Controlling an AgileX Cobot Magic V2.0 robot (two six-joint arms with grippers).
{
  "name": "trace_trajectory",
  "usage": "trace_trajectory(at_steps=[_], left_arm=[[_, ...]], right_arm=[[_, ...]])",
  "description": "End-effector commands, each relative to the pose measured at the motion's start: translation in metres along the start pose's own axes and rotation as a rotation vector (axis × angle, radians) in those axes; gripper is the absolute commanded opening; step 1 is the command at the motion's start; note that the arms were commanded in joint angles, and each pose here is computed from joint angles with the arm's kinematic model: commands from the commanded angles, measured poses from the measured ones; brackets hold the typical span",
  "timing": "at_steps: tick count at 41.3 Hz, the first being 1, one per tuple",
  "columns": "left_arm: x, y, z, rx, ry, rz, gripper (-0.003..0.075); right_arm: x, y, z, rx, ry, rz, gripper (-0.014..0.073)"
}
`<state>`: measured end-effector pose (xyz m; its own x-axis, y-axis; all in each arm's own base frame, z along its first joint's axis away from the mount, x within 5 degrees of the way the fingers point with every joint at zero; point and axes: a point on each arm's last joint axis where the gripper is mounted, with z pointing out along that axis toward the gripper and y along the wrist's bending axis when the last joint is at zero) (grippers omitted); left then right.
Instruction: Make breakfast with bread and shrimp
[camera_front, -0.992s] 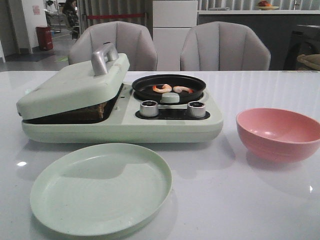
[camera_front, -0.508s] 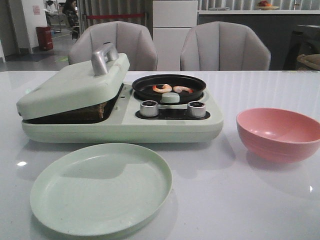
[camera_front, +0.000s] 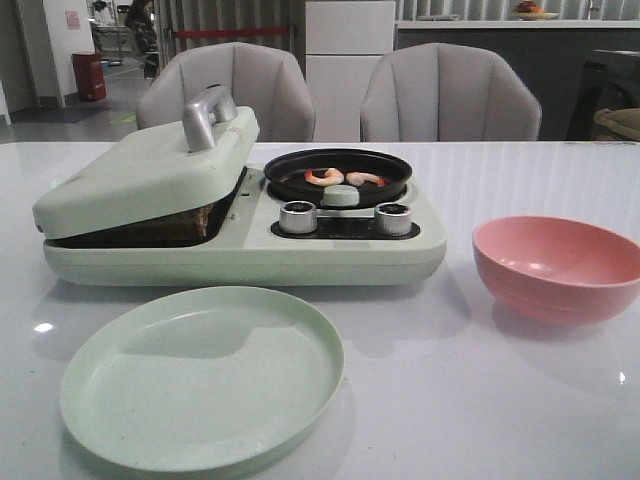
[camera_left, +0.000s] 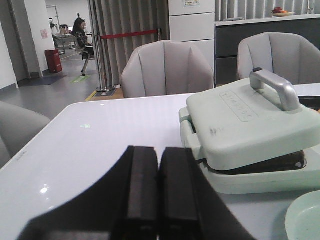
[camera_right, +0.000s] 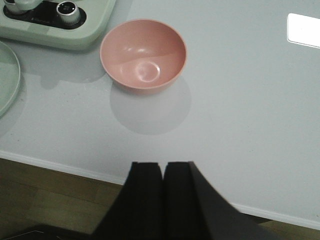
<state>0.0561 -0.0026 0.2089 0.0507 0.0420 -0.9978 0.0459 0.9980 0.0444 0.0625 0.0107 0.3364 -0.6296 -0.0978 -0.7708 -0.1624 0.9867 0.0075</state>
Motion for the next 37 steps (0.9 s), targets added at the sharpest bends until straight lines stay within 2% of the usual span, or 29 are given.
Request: trace_trajectory(at_steps=[1,9,14,23,37], left_arm=[[0.001,0.0,-0.001,0.001,-0.081,-0.013,0.0101],[0.001,0.0,-0.001,0.001,-0.081,-0.013,0.0101],[0.001,0.0,-0.001,0.001,-0.081,-0.013,0.0101],[0.001,0.0,-0.001,0.001,-0.081,-0.013,0.0101],[0.001,0.0,-0.001,0.001,-0.081,-0.013,0.0101]], right_arm=[[-0.006,-0.003,-0.001,0.032,-0.139,-0.006,0.0008],[0.023,-0.006,0.013,0.088,-0.399,0.018,0.0008],[0.043,-0.008,0.021,0.12,-0.516,0.027,0.0008],[0.071,-0.009,0.04,0.163,-0.643,0.035,0.0008],[0.095,-0.011,0.063,0.207,-0.834,0.03,0.0008]])
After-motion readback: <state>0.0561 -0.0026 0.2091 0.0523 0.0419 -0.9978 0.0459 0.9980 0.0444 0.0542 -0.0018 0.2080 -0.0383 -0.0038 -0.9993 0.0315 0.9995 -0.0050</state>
